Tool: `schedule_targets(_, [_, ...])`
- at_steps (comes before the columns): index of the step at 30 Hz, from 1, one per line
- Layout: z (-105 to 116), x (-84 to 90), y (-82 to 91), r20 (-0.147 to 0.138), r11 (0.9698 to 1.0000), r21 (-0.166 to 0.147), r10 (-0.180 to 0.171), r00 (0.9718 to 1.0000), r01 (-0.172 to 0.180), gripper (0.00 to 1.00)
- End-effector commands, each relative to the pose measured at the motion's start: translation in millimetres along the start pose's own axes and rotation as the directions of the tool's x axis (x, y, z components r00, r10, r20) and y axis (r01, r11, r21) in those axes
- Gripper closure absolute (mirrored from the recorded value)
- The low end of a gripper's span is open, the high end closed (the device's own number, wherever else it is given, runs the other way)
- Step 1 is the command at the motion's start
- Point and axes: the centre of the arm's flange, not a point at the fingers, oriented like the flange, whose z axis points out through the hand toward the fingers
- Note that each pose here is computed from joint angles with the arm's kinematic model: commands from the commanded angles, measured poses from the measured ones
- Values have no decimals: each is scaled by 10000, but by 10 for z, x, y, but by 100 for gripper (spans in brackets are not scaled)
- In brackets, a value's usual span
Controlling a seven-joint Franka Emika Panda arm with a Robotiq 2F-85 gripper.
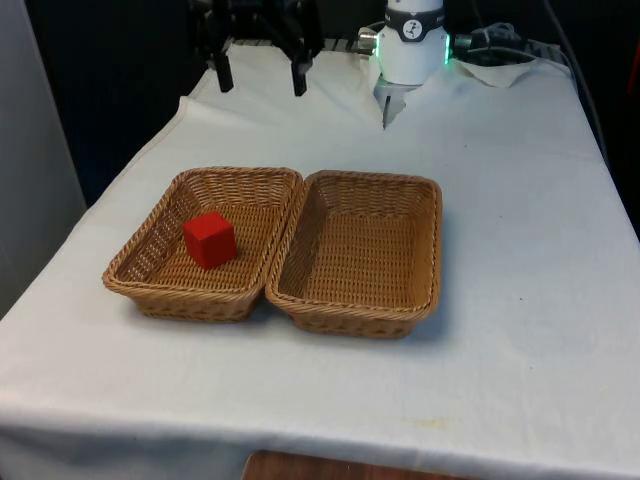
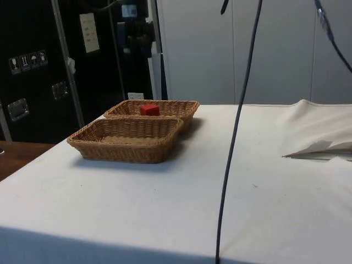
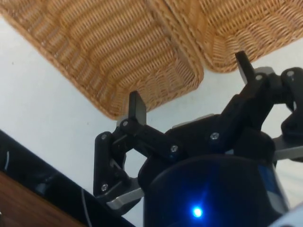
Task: Pick up the red cube and place it into the right basket.
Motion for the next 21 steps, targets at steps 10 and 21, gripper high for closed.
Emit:
schedule_targets(10, [-280, -144, -257, -38, 9999, -72, -83, 10000, 82, 0])
schedule_targets(21, [-393, -282, -579, 17, 9993, -77, -366, 9993, 366, 0])
